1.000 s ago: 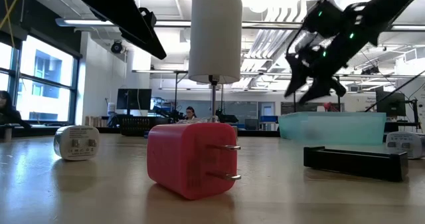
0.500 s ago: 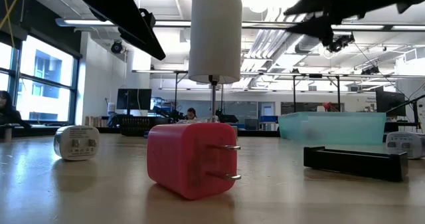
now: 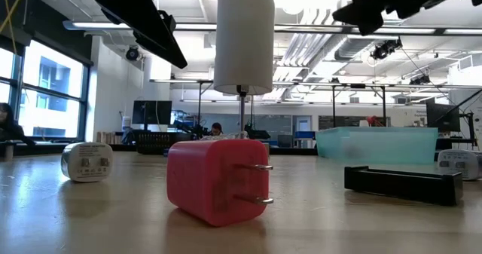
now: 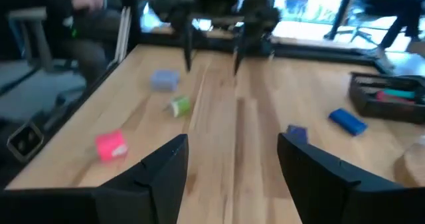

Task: Pick & Place Office items
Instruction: Put the left black digital clock into the black bin

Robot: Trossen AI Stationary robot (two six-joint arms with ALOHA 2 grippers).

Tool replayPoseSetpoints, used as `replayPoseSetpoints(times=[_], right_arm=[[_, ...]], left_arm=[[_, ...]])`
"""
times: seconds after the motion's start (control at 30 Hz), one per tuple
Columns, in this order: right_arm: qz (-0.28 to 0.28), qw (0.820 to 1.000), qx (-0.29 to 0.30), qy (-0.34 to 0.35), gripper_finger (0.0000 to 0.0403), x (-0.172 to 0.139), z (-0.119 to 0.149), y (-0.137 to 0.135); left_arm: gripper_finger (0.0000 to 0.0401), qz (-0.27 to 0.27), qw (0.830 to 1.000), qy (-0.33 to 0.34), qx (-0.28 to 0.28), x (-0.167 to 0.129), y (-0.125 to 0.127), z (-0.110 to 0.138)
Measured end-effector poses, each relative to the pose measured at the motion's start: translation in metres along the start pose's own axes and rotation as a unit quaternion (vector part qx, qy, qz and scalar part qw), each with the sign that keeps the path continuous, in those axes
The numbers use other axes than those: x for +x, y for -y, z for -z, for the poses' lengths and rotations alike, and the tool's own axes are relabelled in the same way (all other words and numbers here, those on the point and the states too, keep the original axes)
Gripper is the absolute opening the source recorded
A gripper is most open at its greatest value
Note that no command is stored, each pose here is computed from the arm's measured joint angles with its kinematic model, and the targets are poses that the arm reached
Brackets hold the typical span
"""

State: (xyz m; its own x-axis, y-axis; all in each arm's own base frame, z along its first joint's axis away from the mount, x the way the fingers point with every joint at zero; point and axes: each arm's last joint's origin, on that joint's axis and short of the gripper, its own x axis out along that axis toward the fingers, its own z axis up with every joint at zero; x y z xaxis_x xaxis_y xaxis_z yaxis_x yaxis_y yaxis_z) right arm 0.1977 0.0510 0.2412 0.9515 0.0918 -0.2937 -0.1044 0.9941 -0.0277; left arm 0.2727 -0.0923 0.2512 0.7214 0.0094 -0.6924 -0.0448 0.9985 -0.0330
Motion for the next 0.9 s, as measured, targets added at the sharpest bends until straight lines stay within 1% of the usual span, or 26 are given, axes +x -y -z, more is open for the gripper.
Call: replayPoseSetpoints(times=[0.13,0.27,0.4,0.53,0.57,0.7,0.77,0.9], right_arm=[[-0.015,0.999,-0.012,-0.031,0.0219,0.010,0.009,-0.009],[-0.012,0.998,-0.018,-0.054,0.0219,0.020,0.017,-0.012],[-0.014,0.999,-0.007,-0.052,0.0219,0.032,0.021,-0.014],[-0.033,0.999,0.006,-0.036,0.0219,0.042,0.023,-0.022],[-0.027,0.999,0.010,-0.031,0.0219,0.044,0.023,-0.025],[0.010,0.999,-0.009,-0.040,0.0219,0.050,0.013,-0.036],[0.014,0.998,-0.020,-0.049,0.0219,0.052,0.004,-0.043],[0.010,0.996,-0.011,-0.084,0.0219,0.058,-0.015,-0.059]], left_arm=[[0.0319,0.000,1.000,0.000,-0.001,0.000,0.000,0.000],[0.0319,0.000,1.000,0.000,-0.002,0.000,0.000,0.000],[0.0319,0.000,1.000,0.000,-0.002,0.000,0.000,0.000],[0.0319,-0.001,1.000,-0.004,-0.006,0.000,0.000,0.001],[0.0319,-0.001,1.000,-0.004,-0.008,0.000,0.000,0.001],[0.0319,-0.005,1.000,-0.015,-0.017,0.000,-0.001,0.003],[0.0319,-0.007,1.000,-0.020,-0.021,0.000,-0.001,0.004],[0.0319,-0.005,1.000,-0.020,-0.024,0.000,0.000,0.005]])
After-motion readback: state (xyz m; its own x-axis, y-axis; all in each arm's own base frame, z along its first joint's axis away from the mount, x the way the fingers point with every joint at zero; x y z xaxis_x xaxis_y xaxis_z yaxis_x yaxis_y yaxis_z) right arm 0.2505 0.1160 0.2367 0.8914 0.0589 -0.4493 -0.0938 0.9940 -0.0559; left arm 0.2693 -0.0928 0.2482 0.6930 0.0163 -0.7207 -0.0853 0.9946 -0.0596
